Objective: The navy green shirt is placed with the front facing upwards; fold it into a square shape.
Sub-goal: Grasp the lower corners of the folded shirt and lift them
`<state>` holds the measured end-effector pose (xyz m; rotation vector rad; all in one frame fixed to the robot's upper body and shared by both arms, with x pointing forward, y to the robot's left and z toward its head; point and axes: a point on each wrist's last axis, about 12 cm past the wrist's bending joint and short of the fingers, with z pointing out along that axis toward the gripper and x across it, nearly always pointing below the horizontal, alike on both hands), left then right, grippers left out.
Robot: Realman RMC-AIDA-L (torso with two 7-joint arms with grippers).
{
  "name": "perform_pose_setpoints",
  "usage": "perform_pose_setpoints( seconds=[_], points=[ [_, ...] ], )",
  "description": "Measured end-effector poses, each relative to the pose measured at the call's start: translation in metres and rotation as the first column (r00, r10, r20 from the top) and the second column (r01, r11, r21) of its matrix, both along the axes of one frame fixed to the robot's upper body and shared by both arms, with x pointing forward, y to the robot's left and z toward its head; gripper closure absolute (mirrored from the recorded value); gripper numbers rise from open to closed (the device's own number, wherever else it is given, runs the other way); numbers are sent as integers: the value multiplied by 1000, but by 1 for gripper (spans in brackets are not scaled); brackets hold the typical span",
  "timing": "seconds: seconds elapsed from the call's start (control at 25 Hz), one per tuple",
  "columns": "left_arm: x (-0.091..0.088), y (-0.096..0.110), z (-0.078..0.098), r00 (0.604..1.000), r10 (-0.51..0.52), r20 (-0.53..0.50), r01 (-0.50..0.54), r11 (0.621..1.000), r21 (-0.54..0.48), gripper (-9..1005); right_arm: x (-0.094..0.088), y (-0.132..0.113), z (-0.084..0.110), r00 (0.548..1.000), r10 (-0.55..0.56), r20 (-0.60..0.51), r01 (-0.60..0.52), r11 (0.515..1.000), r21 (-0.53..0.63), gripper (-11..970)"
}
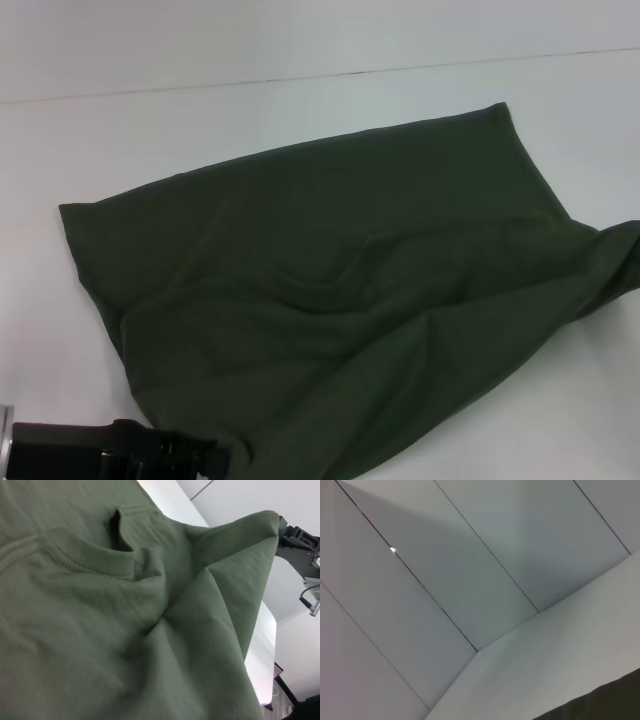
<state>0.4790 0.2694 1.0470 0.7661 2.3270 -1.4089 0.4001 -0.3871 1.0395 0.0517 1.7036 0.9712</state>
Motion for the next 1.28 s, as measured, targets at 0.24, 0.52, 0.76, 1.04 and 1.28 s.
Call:
perform_pose_setpoints(
  seconds=[0.24,0.52,0.76,1.04,1.28],
  points=[
    [1,0,1,1000,-2,2,2,1000,2,803,1,0,0,1000,2,1,-2,1000,0,913],
    [1,0,3,1000,-13,1,13,1000,-10,889,0,0,0,1000,0,-2,0,1000,0,914],
    [1,5,6,1000,-20,8,20,1000,-15,884,-4,-1,-2,1000,-10,-3,10,1000,-5,914],
    [-2,9,13,998,-63,25,64,997,-43,877,-7,-1,-4,1000,-14,-7,14,1000,-15,913],
    [-2,9,13,997,-69,21,70,997,-41,872,-8,0,-4,1000,-17,-8,17,1000,-16,913]
  ],
)
